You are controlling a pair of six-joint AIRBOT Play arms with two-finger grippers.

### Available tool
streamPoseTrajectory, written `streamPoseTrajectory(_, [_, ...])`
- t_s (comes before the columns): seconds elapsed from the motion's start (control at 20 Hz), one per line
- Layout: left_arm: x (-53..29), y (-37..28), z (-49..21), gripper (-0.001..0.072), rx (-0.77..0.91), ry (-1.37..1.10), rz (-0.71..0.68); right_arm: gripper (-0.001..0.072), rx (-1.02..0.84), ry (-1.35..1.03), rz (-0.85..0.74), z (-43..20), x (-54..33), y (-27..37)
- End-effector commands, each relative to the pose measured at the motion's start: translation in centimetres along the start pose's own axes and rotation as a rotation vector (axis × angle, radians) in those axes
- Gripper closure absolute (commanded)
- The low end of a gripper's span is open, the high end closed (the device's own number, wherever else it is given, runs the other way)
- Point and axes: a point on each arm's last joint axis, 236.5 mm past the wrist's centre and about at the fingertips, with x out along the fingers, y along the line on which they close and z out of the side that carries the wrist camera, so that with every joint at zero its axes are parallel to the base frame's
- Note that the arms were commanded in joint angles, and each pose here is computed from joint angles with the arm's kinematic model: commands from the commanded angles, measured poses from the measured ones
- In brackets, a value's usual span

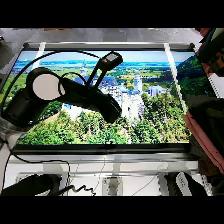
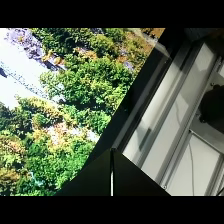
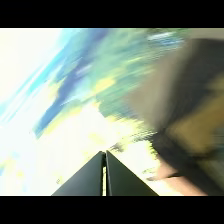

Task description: Fold the clothes and pants, and hang the long-sleeved shirts on hangers.

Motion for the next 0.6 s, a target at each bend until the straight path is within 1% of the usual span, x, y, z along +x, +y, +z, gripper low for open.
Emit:
streamPoseTrajectory(0.0, [0.0,0.0,0.0,0.0688,0.000,-0.001,0.000,0.0691,-0.277,0.096,0.193,-5.3,0.4,9.7])
streamPoseTrajectory(0.15, [0.0,0.0,0.0,0.0689,0.000,-0.001,0.000,0.0691,-0.559,0.233,0.335,-12.1,0.0,15.3])
streamPoseTrajectory(0.2, [0.0,0.0,0.0,0.0689,0.000,-0.001,0.000,0.0692,-0.657,0.256,0.359,-14.0,-0.1,16.5])
streamPoseTrajectory(0.25, [0.0,0.0,0.0,0.0688,0.000,-0.001,0.000,0.0692,-0.735,0.261,0.349,-15.1,0.3,17.0])
streamPoseTrajectory(0.3, [0.0,0.0,0.0,0.0689,0.000,-0.001,0.000,0.0692,-0.810,0.253,0.307,-15.6,1.0,16.9])
streamPoseTrajectory(0.35, [0.0,0.0,0.0,0.0689,0.000,-0.001,0.000,0.0692,-0.832,0.241,0.248,-15.4,1.9,16.3])
streamPoseTrajectory(0.45, [0.0,0.0,0.0,0.0689,0.000,-0.001,0.000,0.0691,-0.816,0.231,0.145,-14.7,3.7,14.9])
streamPoseTrajectory(0.55, [0.0,0.0,0.0,0.0688,0.000,-0.001,0.001,0.0690,-0.802,0.258,0.134,-15.1,4.4,14.5])
